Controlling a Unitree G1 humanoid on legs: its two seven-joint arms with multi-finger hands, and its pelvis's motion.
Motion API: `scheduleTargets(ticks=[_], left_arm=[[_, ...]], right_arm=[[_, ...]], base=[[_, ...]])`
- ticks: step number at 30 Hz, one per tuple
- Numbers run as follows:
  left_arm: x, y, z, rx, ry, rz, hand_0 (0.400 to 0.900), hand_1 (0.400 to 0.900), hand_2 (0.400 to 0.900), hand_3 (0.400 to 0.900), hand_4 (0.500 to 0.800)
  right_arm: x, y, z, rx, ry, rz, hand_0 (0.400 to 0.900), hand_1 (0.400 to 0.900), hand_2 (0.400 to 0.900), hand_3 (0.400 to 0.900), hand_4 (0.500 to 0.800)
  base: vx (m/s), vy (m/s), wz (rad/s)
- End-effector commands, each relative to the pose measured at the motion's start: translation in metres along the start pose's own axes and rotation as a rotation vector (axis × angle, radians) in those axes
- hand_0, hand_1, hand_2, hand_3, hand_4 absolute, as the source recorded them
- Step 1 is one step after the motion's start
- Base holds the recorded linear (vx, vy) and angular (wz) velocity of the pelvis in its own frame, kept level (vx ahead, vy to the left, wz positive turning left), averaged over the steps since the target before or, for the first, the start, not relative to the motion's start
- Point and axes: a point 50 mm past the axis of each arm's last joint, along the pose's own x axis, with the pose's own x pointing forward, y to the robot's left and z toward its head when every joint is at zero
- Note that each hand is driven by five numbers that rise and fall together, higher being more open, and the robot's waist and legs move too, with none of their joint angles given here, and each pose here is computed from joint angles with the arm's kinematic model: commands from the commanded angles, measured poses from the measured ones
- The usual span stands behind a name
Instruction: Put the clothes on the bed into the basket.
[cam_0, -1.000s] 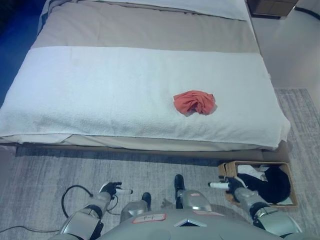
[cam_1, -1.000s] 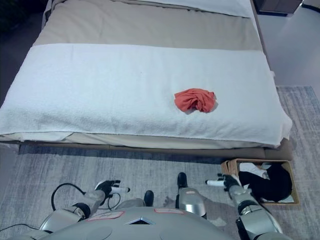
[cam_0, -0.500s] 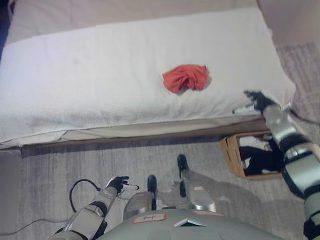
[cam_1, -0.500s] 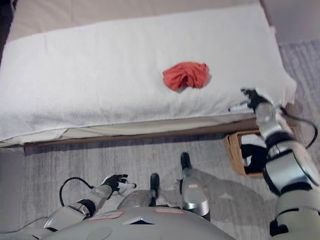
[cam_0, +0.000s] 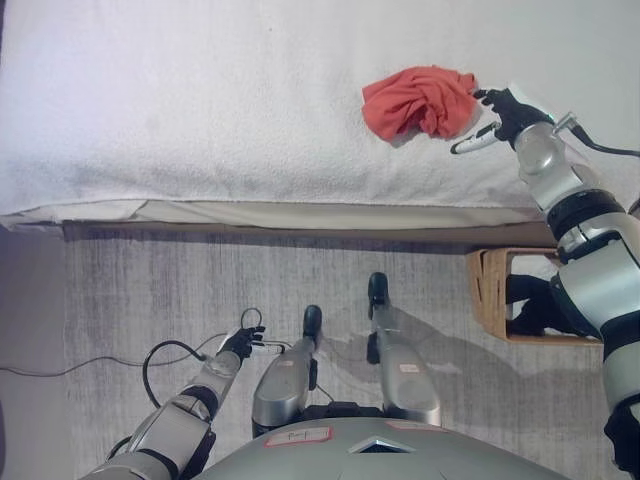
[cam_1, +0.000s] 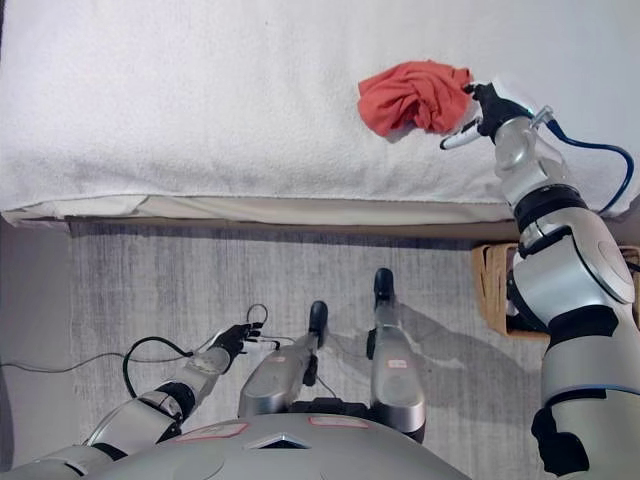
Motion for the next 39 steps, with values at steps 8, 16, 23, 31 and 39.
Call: scheduleTargets(ticks=[8,16,23,31,39], left_arm=[[-0.005,0.019,-0.022,0.041,0.056,0.045,0.900,0.900,0.900,0.900,0.800],[-0.006,0.011,-0.016,0.051,0.007,0.015,0.900,0.900,0.900,0.900,0.800],[-0.008,0.009,-0.018,0.050,-0.008,0.006,0.900,0.900,0.900,0.900,0.800],[-0.008,0.009,-0.014,0.049,-0.025,0.002,0.900,0.900,0.900,0.900,0.800],[-0.008,0.013,-0.015,0.039,-0.017,0.021,0.900,0.900,0.900,0.900,0.800]], right_arm=[[-0.002,-0.095,0.054,-0.061,-0.090,-0.307,0.900,0.900,0.900,0.900,0.800],[-0.014,-0.139,0.049,-0.052,-0.065,-0.440,0.900,0.900,0.900,0.900,0.800],[-0.024,-0.166,0.050,-0.047,-0.067,-0.534,0.900,0.900,0.900,0.900,0.800],[-0.025,-0.170,0.047,-0.001,-0.064,-0.558,0.400,0.400,0.400,0.400,0.500],[-0.024,-0.166,0.050,0.022,-0.072,-0.566,0.400,0.400,0.400,0.400,0.500]], base=[[-0.001,-0.008,0.02],[-0.007,-0.038,0.13],[-0.009,-0.023,0.10],[-0.003,-0.014,0.09],[0.000,0.000,0.01]])
